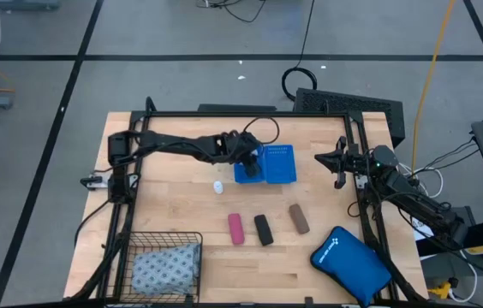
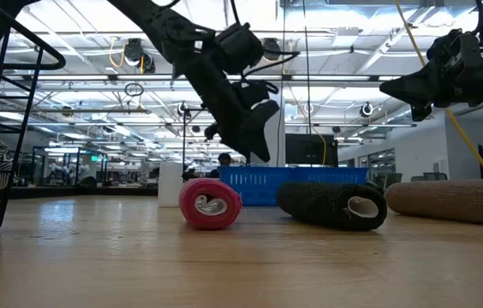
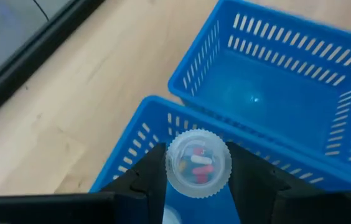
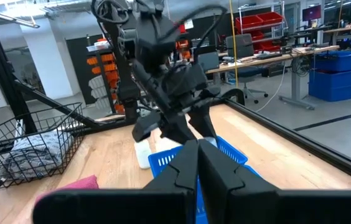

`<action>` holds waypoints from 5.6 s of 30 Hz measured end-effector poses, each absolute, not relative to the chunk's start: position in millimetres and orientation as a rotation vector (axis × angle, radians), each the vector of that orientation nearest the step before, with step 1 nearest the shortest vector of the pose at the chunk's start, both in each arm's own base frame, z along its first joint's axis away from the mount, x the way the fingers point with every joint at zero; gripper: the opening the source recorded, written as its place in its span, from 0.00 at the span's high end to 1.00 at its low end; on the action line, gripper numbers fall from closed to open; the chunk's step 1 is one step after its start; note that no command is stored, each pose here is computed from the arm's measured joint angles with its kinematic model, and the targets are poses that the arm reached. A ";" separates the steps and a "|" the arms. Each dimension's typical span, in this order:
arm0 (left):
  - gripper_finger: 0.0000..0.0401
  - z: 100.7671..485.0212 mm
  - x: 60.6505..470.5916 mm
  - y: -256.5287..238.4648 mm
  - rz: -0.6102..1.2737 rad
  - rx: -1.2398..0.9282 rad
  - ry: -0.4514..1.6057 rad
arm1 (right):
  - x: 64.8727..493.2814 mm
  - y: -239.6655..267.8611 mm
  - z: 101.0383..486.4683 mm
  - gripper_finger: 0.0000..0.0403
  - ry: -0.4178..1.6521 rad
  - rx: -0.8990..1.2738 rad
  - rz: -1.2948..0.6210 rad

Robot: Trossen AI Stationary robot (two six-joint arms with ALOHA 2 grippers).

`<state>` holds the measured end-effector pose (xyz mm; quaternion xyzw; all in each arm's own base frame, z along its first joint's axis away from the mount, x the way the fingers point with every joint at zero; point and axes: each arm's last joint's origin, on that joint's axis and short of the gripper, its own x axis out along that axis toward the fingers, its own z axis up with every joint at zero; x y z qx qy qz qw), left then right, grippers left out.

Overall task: Pick & place medical supplies in basket/bin
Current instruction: Put the bottom transparent pill bottle into the left blue bin, then put the transparent pill bottle into the left blue bin

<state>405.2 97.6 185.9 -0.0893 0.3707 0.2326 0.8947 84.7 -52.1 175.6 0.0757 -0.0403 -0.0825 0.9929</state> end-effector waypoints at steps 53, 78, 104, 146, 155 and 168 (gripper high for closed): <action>0.46 255.8 354.7 76.6 0.415 -0.048 0.892 | 84.7 -52.1 175.6 0.99 -0.081 0.151 -0.165; 0.45 262.1 248.0 6.6 0.352 -0.126 0.575 | 85.9 -53.1 173.9 0.99 -0.063 0.164 -0.168; 0.45 175.5 266.3 -8.4 0.308 -0.121 0.826 | 86.9 -54.0 172.4 0.99 -0.048 0.175 -0.169; 0.56 150.1 281.3 -5.0 0.321 -0.101 0.849 | 87.1 -54.2 172.1 0.99 -0.045 0.177 -0.170; 0.58 150.2 281.3 -5.0 0.312 -0.082 0.853 | 87.1 -54.2 172.1 0.99 -0.045 0.177 -0.170; 0.55 150.2 281.4 -5.1 0.312 -0.083 0.852 | 87.2 -54.2 172.0 0.99 -0.045 0.178 -0.170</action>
